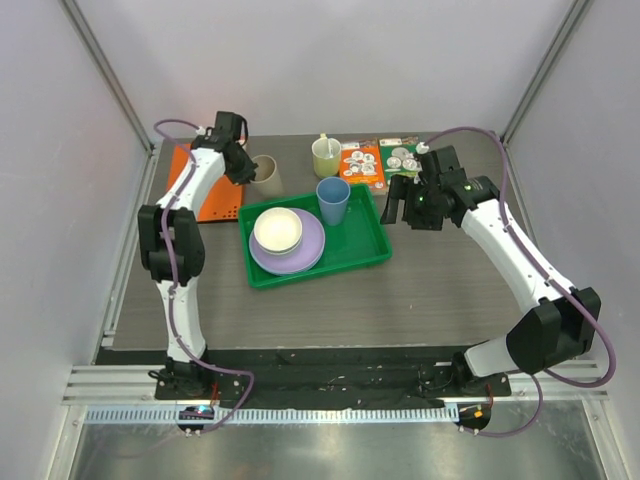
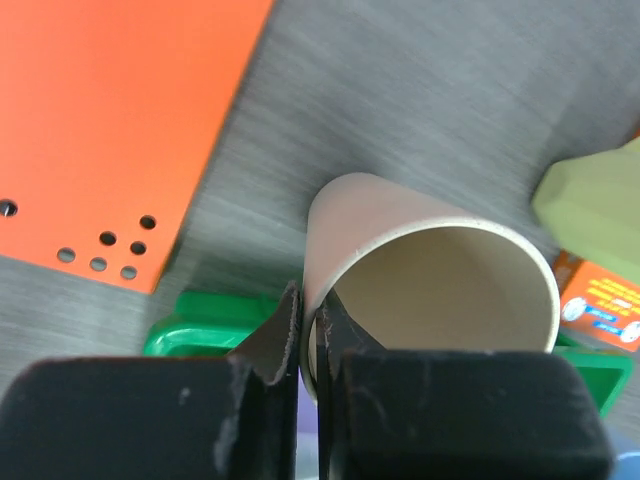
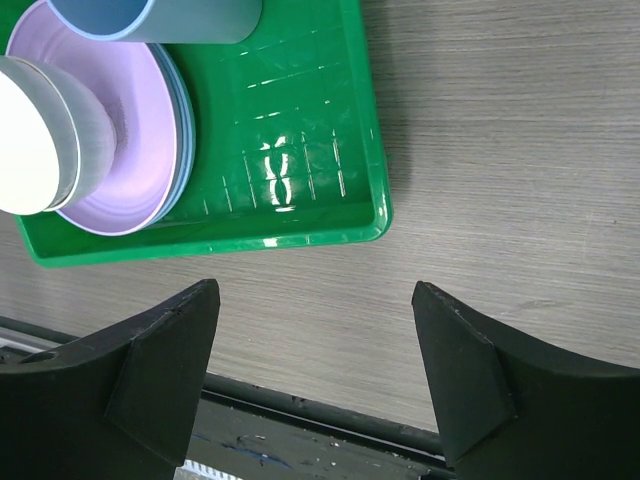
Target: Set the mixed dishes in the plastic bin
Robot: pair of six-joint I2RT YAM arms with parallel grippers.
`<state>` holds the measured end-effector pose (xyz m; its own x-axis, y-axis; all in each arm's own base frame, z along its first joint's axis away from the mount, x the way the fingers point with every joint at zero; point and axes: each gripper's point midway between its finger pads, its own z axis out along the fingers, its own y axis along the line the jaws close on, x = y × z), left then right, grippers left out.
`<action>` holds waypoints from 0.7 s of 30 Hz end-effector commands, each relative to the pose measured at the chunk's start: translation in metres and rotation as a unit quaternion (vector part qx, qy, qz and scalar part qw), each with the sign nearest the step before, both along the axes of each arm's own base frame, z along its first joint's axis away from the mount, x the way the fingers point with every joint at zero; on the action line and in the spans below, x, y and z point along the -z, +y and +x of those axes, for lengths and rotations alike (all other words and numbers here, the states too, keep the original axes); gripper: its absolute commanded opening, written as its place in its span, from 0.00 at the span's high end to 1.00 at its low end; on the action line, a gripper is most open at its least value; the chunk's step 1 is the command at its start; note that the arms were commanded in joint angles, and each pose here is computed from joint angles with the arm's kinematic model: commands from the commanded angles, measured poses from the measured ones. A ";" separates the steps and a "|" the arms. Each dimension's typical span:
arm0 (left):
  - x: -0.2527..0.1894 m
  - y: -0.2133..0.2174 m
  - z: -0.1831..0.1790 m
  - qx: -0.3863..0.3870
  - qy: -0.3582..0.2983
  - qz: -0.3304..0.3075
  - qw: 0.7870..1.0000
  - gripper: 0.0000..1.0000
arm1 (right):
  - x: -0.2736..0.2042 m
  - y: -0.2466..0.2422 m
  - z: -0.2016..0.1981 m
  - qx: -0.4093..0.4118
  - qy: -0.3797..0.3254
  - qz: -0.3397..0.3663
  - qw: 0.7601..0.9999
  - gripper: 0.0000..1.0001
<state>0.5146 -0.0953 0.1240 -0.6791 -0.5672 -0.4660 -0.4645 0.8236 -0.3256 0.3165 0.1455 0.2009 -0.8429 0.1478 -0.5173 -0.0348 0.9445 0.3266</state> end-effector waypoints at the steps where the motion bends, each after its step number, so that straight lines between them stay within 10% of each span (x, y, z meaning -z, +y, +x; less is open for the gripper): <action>1: -0.054 -0.003 0.027 -0.004 -0.075 -0.017 0.997 1.00 | -0.018 0.000 0.004 0.001 -0.034 0.019 0.999 0.17; 13: -0.213 -0.010 -0.060 0.097 -0.196 0.040 0.975 1.00 | -0.056 0.010 0.004 0.001 -0.078 0.078 0.994 0.17; 21: -0.217 -0.083 -0.156 0.206 -0.207 -0.010 0.956 1.00 | -0.138 0.023 0.009 0.013 -0.171 0.161 0.972 0.21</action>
